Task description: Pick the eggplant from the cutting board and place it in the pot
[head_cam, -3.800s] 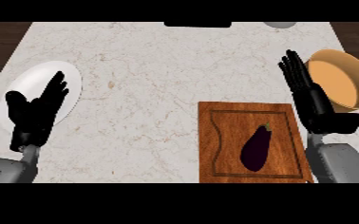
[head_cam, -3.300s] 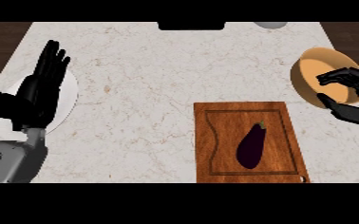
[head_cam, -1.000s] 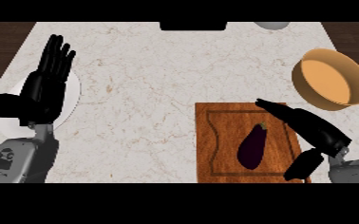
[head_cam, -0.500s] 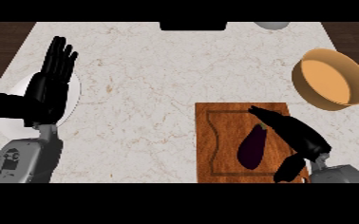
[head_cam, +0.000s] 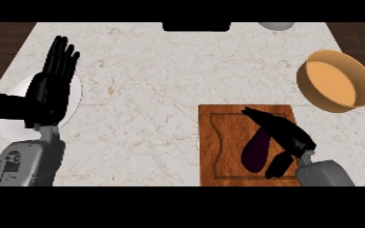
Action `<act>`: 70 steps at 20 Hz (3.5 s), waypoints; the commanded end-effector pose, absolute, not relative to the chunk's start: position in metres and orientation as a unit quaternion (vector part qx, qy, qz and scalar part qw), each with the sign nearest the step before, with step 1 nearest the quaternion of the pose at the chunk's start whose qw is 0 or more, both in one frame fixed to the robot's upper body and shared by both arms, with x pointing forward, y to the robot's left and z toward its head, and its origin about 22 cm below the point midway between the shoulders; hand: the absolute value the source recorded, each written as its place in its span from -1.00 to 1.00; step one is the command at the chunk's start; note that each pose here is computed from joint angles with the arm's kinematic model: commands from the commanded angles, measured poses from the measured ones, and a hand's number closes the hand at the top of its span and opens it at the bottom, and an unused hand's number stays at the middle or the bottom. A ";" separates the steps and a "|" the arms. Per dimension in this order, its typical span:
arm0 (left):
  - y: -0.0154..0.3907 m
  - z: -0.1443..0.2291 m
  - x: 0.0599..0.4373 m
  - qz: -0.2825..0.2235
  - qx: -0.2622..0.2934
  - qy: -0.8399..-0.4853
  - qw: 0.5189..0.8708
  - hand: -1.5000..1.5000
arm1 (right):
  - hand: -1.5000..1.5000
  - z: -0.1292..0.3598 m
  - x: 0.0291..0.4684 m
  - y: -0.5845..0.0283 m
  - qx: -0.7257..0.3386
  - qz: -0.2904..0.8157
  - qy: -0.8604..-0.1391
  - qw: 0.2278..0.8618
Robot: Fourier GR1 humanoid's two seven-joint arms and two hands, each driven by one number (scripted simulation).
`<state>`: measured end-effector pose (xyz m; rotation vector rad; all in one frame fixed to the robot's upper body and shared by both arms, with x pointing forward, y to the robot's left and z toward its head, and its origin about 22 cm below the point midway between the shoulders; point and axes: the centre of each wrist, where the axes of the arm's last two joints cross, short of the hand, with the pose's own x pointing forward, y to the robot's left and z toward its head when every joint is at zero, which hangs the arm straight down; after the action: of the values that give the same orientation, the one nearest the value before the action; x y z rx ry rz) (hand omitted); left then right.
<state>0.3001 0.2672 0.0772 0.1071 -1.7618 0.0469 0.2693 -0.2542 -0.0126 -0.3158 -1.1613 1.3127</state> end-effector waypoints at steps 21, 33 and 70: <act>0.275 0.066 0.301 0.023 0.053 -0.765 0.641 0.00 | 1.00 0.010 0.251 -0.177 -0.210 0.581 -0.595 0.514; 0.284 0.079 0.301 0.022 0.057 -0.770 0.635 0.00 | 1.00 0.105 0.188 -0.070 -0.335 0.462 -0.680 0.460; 0.262 0.084 0.304 0.025 0.045 -0.771 0.634 0.00 | 1.00 0.156 0.294 -0.449 -0.550 0.230 -0.633 0.493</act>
<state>0.3071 0.2682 0.0797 0.1021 -1.7668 0.0471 0.2881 -0.4183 0.1763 -1.3344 -1.5348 0.5622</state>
